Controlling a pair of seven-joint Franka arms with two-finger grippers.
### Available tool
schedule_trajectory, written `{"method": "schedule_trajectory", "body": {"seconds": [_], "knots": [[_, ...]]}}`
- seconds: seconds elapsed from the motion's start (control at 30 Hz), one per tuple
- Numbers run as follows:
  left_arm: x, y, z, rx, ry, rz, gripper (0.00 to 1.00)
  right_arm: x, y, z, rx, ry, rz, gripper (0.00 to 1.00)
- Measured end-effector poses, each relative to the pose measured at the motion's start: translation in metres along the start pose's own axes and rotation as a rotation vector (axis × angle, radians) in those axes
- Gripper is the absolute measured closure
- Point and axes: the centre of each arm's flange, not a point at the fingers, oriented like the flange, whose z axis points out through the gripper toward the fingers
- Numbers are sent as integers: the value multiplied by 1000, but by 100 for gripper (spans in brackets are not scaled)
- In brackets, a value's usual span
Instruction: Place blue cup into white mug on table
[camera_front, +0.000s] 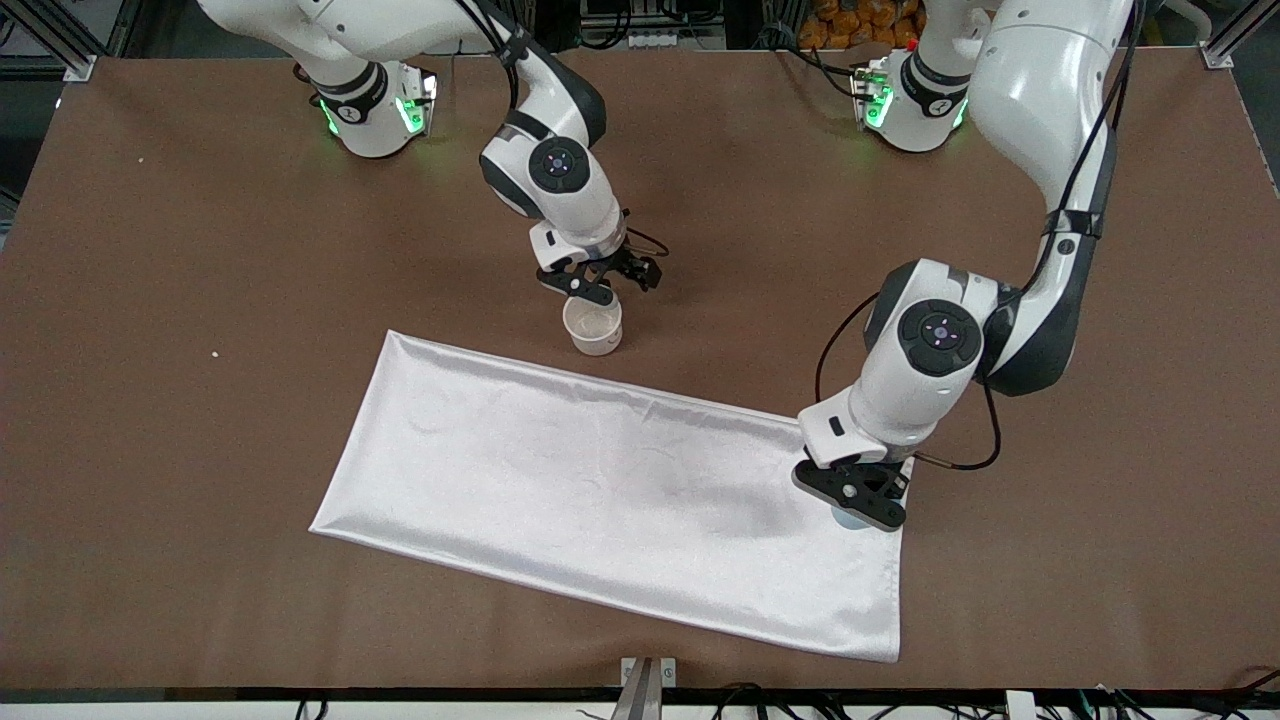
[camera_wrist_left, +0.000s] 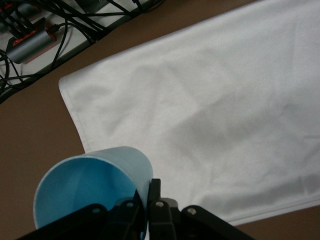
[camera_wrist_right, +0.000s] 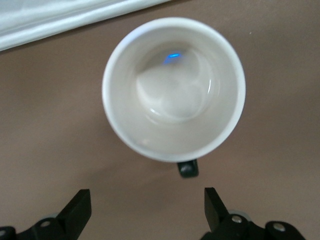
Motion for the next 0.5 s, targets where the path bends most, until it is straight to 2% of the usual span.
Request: {"method": "schedule_trajectory", "body": {"seconds": [0.13, 0.33, 0.5], "knots": [[-2, -2, -32, 6, -21, -2, 95, -7, -5, -13, -22, -2, -7, 0], [-9, -4, -83, 15, -53, -7, 95, -15, -15, -42, -86, -9, -22, 0], [-19, -3, -123, 21, -88, -35, 95, -11, -20, -69, -94, 1, -49, 0]]}}
